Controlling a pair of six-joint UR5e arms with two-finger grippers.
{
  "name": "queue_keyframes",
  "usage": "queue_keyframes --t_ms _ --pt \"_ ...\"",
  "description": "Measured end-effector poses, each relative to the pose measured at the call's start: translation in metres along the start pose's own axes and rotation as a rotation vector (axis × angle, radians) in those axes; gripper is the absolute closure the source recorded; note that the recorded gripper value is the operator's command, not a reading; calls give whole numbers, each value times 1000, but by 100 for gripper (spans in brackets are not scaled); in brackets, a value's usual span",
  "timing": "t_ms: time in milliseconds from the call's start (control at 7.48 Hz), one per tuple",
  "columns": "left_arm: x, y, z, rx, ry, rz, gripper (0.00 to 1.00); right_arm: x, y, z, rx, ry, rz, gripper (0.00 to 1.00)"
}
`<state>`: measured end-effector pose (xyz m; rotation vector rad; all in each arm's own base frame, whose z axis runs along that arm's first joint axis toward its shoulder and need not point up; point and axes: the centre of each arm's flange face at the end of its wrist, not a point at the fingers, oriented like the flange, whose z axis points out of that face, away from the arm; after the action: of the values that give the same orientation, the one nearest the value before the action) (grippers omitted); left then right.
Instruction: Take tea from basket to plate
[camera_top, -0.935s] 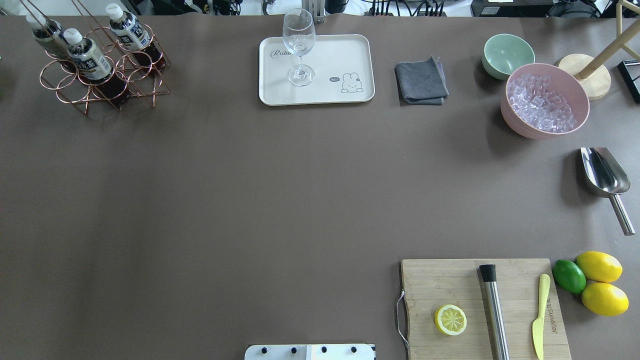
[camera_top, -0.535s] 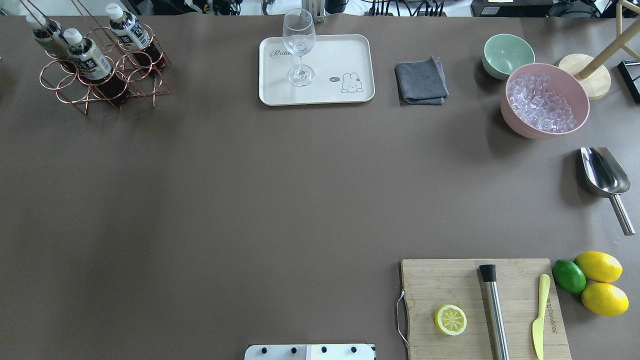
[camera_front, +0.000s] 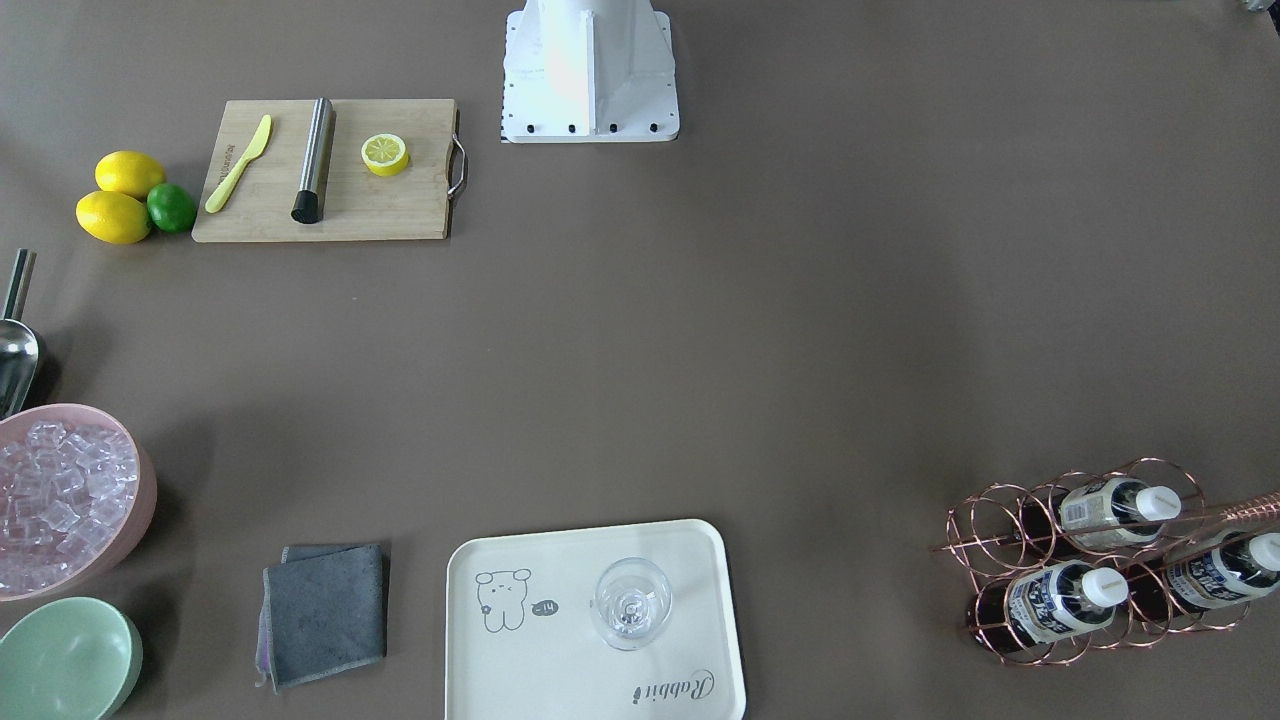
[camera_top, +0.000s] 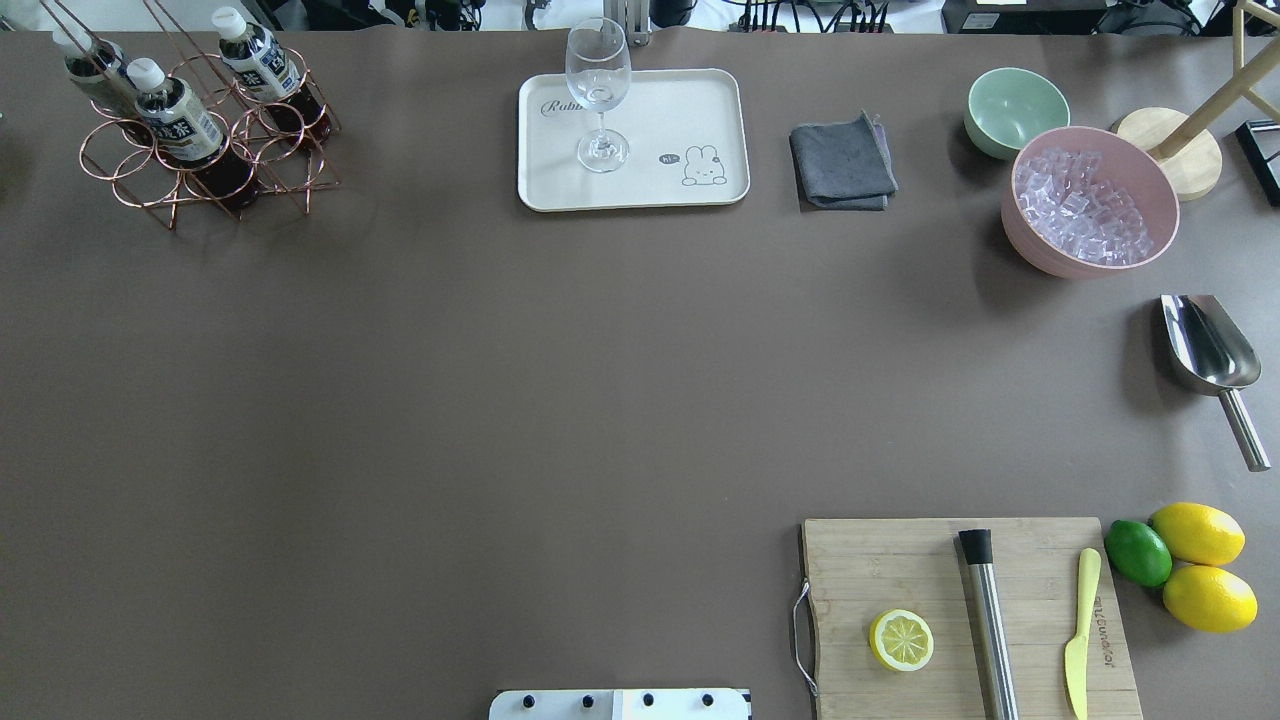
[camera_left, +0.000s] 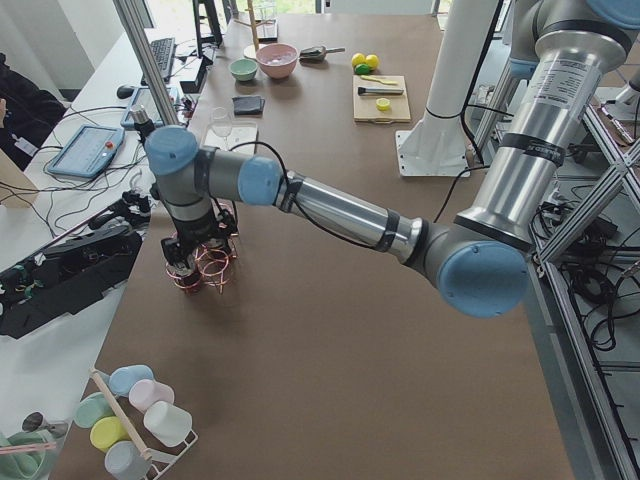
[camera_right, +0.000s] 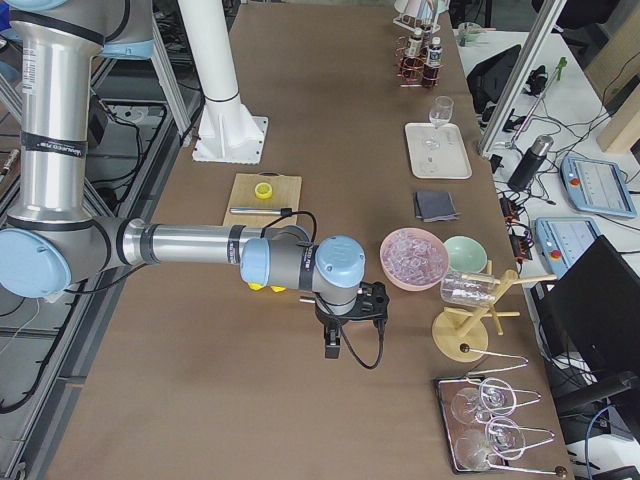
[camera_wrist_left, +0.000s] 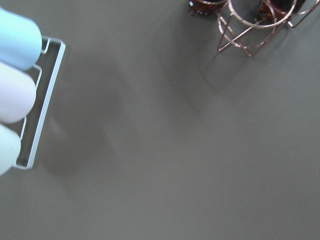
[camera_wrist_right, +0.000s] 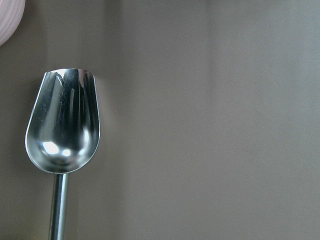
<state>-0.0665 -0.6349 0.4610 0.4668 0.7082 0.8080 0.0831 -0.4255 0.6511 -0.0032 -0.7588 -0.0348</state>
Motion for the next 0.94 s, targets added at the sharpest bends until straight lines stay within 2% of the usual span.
queue_keyframes --t_ms 134,401,668,935 --pt "4 -46 -24 8 -7 113 2 1 0 1 -2 3 4 0" --pt "33 -100 -56 44 -41 259 2 2 -1 2 -4 5 8 0" --pt "62 -134 -37 61 -29 379 2 2 -1 2 -4 5 8 0" --pt "75 -162 -13 57 -5 437 2 2 -3 2 6 6 -2 0"
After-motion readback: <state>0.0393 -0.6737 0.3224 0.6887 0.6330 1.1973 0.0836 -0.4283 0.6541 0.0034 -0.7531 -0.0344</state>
